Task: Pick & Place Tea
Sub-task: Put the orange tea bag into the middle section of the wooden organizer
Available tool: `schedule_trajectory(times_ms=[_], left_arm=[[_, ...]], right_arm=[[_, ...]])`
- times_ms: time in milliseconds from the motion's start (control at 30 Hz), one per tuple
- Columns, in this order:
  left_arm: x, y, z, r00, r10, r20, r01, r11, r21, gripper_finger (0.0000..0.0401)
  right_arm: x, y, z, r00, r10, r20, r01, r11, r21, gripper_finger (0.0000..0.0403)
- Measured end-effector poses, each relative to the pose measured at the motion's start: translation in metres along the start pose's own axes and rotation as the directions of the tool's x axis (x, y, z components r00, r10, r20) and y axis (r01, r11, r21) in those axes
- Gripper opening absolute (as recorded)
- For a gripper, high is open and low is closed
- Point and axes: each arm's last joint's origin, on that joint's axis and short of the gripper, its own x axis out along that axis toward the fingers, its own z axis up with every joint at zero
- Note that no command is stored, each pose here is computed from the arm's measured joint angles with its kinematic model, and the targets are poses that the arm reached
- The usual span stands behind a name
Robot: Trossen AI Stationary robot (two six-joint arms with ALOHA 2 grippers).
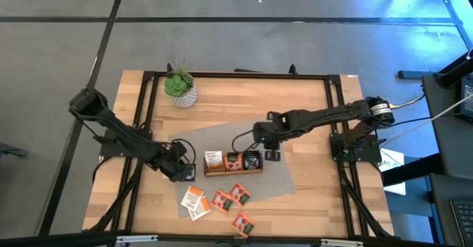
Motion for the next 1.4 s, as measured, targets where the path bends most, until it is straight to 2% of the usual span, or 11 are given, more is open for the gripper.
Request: schedule_trajectory(times_ms=[133,233,400,500,700,1033,1233,1300,1400], left_arm=[[0.001,0.000,0.000,1.000,0.013,0.003,-0.013,0.999,-0.032,0.0091],[-0.001,0.001,0.000,1.000,-0.005,0.015,0.006,0.997,-0.071,0.0092],[-0.002,0.002,0.002,1.000,-0.012,0.016,0.014,0.996,-0.087,0.0095],[-0.001,0.004,0.005,1.000,0.005,0.013,-0.004,0.995,-0.098,0.0094],[0.002,0.014,0.016,0.995,0.096,0.037,-0.091,0.988,-0.128,0.0091],[0.008,0.023,0.037,0.987,0.149,0.058,-0.144,0.985,-0.095,0.0090],[0.009,0.023,0.043,0.989,0.129,0.067,-0.125,0.990,-0.061,0.0095],[0.009,0.022,0.044,0.989,0.126,0.074,-0.121,0.991,-0.062,0.0095],[0.010,0.022,0.044,0.989,0.125,0.075,-0.121,0.991,-0.052,0.0093]], right_arm=[[0.024,0.001,-0.020,0.996,-0.012,-0.086,0.007,0.999,-0.053,0.0138],[0.047,-0.004,-0.034,0.994,-0.015,-0.104,0.006,0.996,-0.087,0.0138],[0.079,-0.014,-0.048,1.000,0.025,-0.013,-0.027,0.992,-0.124,0.0138],[0.089,-0.020,-0.053,0.998,0.058,0.020,-0.055,0.992,-0.114,0.0138],[0.100,-0.019,-0.069,0.995,0.096,-0.001,-0.096,0.994,-0.041,0.0138],[0.102,0.011,-0.082,0.988,0.155,-0.018,-0.154,0.988,0.026,0.0138],[0.091,0.023,-0.077,0.996,0.092,0.017,-0.092,0.995,0.030,0.0138],[0.075,0.029,-0.070,0.993,0.101,0.062,-0.102,0.995,0.019,0.0138],[0.041,0.043,-0.051,0.965,0.139,0.224,-0.139,0.990,-0.013,0.0138]])
